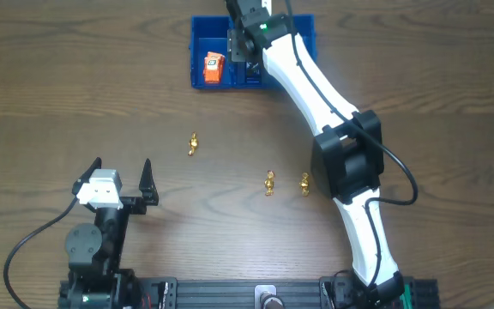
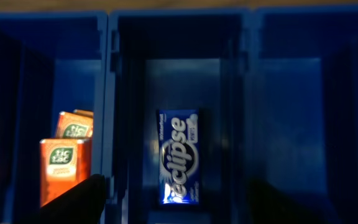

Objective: Sort Candies Into Trays

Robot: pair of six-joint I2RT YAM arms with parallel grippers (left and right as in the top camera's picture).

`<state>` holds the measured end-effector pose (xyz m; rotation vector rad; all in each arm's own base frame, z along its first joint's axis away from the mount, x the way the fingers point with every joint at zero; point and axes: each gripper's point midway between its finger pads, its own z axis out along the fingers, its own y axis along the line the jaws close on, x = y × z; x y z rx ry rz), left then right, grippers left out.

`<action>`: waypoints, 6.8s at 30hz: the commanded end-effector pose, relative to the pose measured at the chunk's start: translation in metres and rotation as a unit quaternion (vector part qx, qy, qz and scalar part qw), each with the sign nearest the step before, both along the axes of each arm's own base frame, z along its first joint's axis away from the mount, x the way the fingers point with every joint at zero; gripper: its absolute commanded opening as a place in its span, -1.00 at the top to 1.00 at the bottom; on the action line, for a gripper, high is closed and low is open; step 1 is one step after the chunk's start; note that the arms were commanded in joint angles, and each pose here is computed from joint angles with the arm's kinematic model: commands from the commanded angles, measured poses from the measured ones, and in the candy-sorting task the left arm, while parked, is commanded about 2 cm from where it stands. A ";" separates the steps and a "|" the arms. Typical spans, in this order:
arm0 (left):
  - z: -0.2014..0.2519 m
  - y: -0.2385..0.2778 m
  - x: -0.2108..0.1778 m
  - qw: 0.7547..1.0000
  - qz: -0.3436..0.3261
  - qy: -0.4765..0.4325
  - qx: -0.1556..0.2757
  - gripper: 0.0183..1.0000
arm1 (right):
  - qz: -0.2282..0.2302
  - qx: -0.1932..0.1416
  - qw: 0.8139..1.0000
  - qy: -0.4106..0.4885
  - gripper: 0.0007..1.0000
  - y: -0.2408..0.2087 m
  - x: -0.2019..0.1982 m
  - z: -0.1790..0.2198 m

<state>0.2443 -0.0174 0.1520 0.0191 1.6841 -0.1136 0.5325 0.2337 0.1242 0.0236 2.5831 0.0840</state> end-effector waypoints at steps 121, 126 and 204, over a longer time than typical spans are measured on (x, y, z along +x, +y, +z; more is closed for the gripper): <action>-0.016 -0.002 -0.001 1.000 -0.007 0.023 0.007 -0.99 | -0.050 -0.056 0.997 0.024 0.90 -0.089 -0.007 0.021; -0.016 -0.002 -0.001 1.000 -0.008 0.023 0.007 -1.00 | -0.054 -0.062 0.996 0.040 0.90 -0.093 -0.002 -0.001; -0.016 -0.002 -0.001 1.000 -0.008 0.023 0.007 -0.99 | 0.026 -0.060 0.957 0.283 -0.05 -0.033 -0.287 -0.109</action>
